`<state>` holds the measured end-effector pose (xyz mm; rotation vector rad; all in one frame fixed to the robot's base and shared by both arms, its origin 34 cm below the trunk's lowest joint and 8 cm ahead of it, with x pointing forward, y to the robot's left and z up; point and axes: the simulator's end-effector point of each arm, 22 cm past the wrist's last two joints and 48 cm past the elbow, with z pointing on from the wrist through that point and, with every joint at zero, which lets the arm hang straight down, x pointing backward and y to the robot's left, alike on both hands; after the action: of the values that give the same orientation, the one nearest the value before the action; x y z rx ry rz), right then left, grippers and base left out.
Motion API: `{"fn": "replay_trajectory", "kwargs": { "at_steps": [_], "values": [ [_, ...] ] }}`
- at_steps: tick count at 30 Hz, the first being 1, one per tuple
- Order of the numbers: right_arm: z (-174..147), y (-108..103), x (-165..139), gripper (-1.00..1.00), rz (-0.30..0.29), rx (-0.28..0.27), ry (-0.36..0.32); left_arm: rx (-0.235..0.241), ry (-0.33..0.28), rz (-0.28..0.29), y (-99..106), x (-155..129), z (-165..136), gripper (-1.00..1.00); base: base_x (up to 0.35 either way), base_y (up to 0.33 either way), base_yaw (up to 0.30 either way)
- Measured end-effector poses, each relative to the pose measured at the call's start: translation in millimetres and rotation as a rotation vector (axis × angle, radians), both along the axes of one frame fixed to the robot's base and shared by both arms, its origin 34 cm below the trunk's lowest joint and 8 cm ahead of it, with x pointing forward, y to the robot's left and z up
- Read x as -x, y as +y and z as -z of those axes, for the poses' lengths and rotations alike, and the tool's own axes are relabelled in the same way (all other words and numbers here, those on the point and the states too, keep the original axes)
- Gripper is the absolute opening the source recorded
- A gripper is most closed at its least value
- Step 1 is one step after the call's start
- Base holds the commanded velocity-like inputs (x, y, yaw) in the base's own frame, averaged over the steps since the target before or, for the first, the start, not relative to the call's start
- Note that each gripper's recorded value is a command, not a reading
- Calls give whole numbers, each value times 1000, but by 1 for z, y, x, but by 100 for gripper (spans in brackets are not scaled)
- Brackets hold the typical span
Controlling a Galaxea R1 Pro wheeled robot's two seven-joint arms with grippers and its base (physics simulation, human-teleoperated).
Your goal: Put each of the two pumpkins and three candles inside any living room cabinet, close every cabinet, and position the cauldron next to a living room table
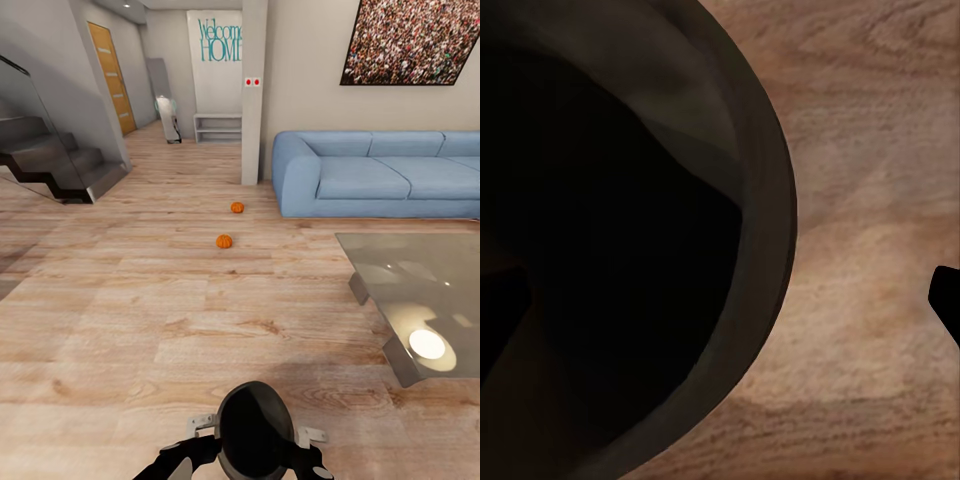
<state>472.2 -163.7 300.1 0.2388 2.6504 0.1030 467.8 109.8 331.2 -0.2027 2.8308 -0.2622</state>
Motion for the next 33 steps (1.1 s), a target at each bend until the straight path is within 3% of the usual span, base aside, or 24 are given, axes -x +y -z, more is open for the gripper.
{"fn": "replay_trajectory", "kwargs": {
  "at_steps": [21, 24, 29, 33],
  "values": [
    [11, -2, 3, 100, 3, 1, 6, -2, 0, 2, 0, 2, 11, 100, 0, 0, -17],
    [17, -2, 6, 100, 2, 0, 23, -1, 3, 4, -2, 4, 15, 100, 0, 0, 0],
    [31, 0, 21, 100, -19, -4, 125, 2, 0, 8, -9, 0, 17, 100, 0, 0, 0],
    [28, 12, -10, 100, -38, -34, 132, -2, -9, 21, -7, -28, 16, 100, 0, 0, 0]
  ]
}}
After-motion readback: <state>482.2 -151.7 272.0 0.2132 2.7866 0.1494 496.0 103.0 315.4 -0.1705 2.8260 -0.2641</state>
